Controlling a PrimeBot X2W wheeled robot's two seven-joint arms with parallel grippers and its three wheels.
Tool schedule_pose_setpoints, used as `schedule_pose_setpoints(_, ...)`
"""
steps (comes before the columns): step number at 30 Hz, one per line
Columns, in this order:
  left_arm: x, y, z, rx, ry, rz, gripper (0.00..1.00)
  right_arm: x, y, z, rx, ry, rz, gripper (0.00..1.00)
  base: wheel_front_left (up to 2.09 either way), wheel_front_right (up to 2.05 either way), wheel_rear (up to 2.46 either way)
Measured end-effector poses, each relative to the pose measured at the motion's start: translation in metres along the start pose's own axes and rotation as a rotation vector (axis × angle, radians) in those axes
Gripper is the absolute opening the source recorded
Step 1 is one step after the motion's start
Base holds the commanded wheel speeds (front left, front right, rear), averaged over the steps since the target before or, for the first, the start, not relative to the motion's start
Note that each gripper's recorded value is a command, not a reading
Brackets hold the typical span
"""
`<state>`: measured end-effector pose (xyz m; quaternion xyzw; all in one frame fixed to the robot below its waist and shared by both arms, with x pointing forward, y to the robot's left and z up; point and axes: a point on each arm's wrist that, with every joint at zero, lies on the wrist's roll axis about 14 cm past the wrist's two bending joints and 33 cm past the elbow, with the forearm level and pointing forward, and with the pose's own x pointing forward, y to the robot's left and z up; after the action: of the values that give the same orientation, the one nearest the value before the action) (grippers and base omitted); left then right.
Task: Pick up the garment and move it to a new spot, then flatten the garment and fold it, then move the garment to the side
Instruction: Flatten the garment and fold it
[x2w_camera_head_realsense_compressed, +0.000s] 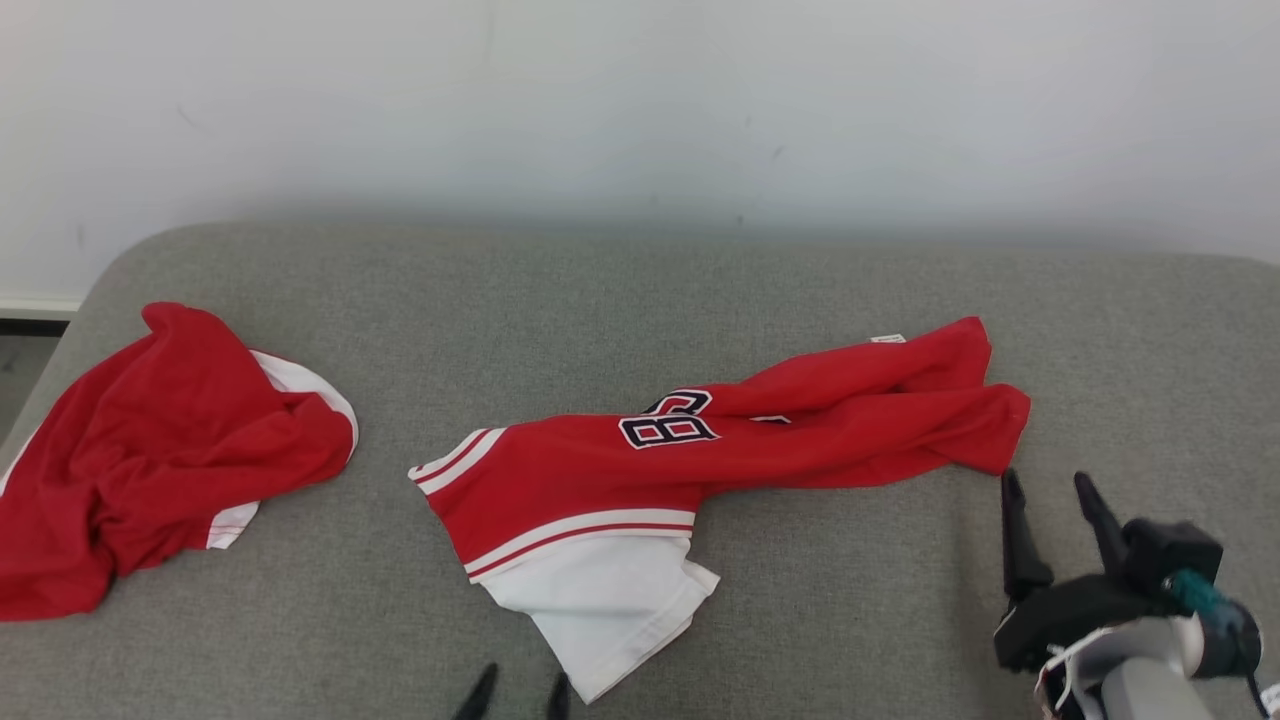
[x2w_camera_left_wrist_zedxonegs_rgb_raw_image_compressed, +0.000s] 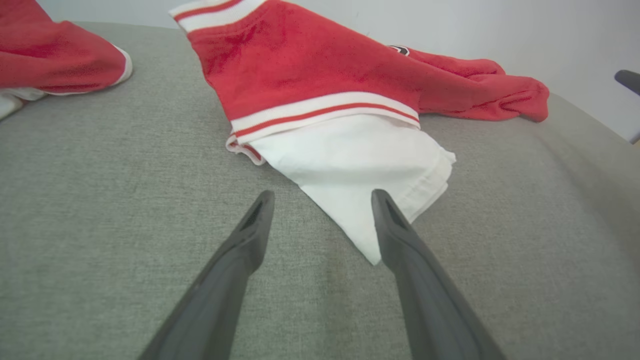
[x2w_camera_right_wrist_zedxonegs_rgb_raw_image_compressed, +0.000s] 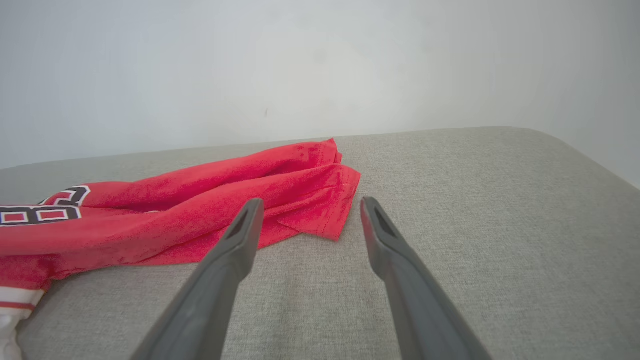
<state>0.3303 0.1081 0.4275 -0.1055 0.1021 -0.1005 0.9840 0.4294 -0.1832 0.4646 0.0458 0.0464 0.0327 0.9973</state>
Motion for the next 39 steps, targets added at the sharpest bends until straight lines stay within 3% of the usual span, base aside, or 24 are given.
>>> schedule_pose_setpoints(4,0.001,-0.018,-0.023,-0.020,0.080,-0.050,1.00,0.021,-0.011,0.003,-0.026,0.021,-0.011,1.00,0.00,0.00,0.00)
schedule_pose_setpoints(12,0.011,-0.024,-0.043,-0.027,0.160,-0.079,1.00,0.052,-0.022,0.000,-0.038,0.066,-0.030,1.00,0.00,0.00,0.00)
schedule_pose_setpoints(22,0.025,-0.022,-0.056,-0.026,0.218,-0.096,1.00,0.062,-0.017,-0.003,-0.043,0.088,-0.018,1.00,0.00,0.00,0.00)
schedule_pose_setpoints(23,0.027,-0.021,-0.056,-0.034,0.220,-0.096,0.51,0.061,-0.017,-0.002,-0.042,0.086,-0.018,1.00,0.00,0.00,0.00)
schedule_pose_setpoints(24,0.027,-0.022,-0.056,-0.040,0.224,-0.101,0.20,0.061,-0.016,-0.001,-0.042,0.083,-0.017,1.00,0.00,0.00,0.00)
schedule_pose_setpoints(25,0.028,-0.023,-0.058,-0.042,0.230,-0.103,0.00,0.060,-0.016,0.000,-0.042,0.079,-0.017,1.00,0.00,0.00,0.00)
schedule_pose_setpoints(35,0.029,-0.016,-0.055,-0.052,0.226,-0.065,0.00,0.053,-0.021,0.007,-0.039,0.055,-0.029,1.00,0.00,0.00,0.00)
schedule_pose_setpoints(39,0.019,0.018,-0.043,-0.052,0.177,0.041,0.00,0.052,-0.021,0.003,-0.034,0.062,-0.030,1.00,0.00,0.00,0.00)
